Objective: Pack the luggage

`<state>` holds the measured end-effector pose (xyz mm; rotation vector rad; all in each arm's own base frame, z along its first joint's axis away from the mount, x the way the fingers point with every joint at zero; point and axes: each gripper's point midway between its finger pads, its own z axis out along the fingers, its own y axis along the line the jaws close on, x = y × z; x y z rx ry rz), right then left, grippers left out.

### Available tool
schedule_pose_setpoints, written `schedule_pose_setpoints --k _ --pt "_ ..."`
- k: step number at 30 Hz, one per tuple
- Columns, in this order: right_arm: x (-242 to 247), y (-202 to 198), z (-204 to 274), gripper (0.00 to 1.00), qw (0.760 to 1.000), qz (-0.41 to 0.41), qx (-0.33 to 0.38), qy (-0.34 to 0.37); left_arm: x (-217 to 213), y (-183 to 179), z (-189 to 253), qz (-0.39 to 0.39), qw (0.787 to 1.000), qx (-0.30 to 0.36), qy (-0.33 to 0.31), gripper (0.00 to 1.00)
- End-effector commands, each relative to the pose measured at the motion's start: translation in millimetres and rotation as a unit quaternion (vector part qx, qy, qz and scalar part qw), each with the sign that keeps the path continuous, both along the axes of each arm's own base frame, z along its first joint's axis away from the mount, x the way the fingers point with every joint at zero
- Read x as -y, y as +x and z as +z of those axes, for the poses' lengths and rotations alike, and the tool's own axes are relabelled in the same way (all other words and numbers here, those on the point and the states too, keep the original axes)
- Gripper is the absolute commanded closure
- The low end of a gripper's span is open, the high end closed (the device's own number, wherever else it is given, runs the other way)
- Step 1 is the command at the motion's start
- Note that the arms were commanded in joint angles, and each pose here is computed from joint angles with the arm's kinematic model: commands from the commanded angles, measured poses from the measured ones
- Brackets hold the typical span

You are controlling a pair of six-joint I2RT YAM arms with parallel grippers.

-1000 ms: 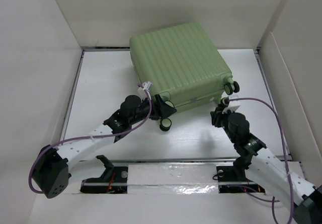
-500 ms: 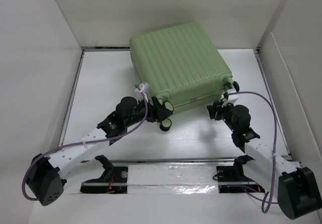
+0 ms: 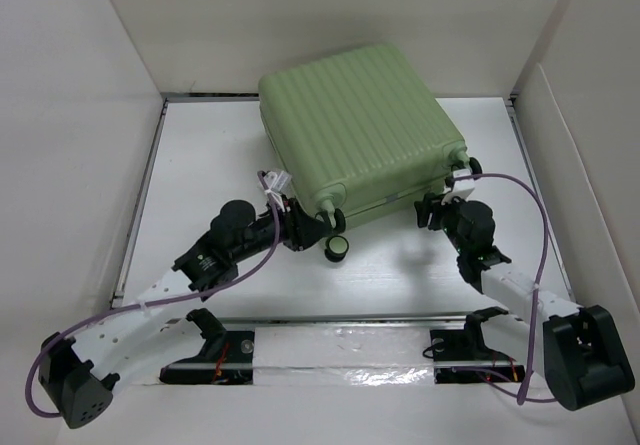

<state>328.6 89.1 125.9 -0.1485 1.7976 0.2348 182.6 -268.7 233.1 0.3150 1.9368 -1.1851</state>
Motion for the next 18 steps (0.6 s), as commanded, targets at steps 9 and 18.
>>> schedule_pose_setpoints --k 9,18 --pt "8 35 28 0.43 0.997 -0.026 0.074 0.004 8 1 55 -0.004 0.994 0.071 -0.081 1.00" --pt "5 47 51 0.63 0.990 -0.025 0.138 0.014 0 11 31 0.033 0.996 0.054 -0.059 0.76"
